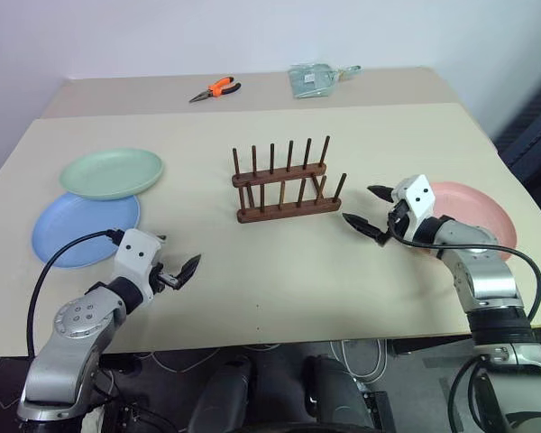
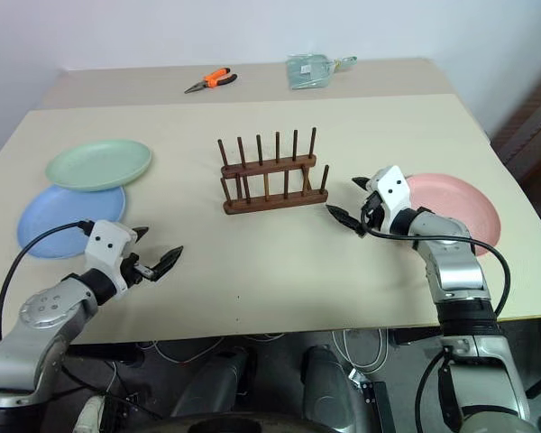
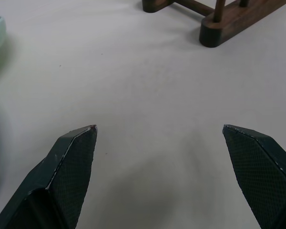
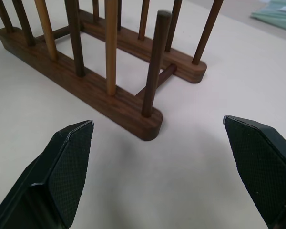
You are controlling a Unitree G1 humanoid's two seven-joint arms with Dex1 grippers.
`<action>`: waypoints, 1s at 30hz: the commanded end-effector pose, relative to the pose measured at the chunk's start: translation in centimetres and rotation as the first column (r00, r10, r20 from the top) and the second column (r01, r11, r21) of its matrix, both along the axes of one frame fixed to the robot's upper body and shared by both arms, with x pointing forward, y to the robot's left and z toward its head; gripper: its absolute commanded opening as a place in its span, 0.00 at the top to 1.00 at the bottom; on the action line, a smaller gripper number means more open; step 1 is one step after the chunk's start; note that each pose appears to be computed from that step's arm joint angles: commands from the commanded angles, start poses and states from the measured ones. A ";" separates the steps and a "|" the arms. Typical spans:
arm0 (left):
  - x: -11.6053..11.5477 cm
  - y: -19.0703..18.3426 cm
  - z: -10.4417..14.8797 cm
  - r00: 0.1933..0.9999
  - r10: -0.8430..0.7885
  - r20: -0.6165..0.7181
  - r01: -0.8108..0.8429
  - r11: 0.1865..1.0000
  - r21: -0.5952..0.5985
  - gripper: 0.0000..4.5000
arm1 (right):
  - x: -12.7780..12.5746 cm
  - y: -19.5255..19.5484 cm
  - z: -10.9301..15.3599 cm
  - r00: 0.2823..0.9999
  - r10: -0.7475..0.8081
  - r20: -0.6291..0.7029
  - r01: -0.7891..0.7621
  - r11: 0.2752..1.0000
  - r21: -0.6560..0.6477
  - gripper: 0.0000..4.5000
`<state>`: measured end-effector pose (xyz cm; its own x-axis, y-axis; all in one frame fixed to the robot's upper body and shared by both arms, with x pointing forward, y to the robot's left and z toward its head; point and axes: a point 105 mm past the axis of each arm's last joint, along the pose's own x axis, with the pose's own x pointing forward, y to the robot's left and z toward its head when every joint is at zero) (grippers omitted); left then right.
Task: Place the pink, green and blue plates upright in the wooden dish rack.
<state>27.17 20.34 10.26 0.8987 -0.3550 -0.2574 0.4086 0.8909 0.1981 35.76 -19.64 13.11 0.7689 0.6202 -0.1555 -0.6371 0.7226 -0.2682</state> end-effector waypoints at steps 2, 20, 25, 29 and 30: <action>0.2 -0.3 0.8 0.999 -0.022 0.032 0.022 1.000 0.013 0.04 | 0.0 0.5 1.5 0.998 0.011 0.056 -0.012 1.000 0.011 0.00; 9.3 -6.3 -0.2 0.878 -0.470 -0.090 0.472 0.881 0.003 0.04 | -1.9 0.1 1.7 0.992 -0.083 0.095 0.082 0.997 0.016 0.00; 11.2 -9.1 -1.4 0.822 -0.550 -0.144 0.559 0.829 0.026 0.04 | -3.4 -0.9 1.8 0.981 -0.158 0.113 0.156 0.987 0.023 0.00; 11.9 -9.8 -1.7 0.813 -0.567 -0.131 0.574 0.818 0.026 0.33 | -4.8 -1.4 1.6 0.974 -0.200 0.106 0.199 0.980 0.024 0.00; 11.8 -9.9 -1.9 0.809 -0.574 -0.130 0.581 0.813 0.029 0.43 | -5.1 -1.5 1.5 0.973 -0.206 0.103 0.204 0.979 0.023 0.00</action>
<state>39.35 10.50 9.58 0.5229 -0.7787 -0.3467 0.8517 0.4929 0.1776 31.03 -21.13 12.87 0.8827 0.4546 -0.1192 -0.4688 0.8337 -0.2917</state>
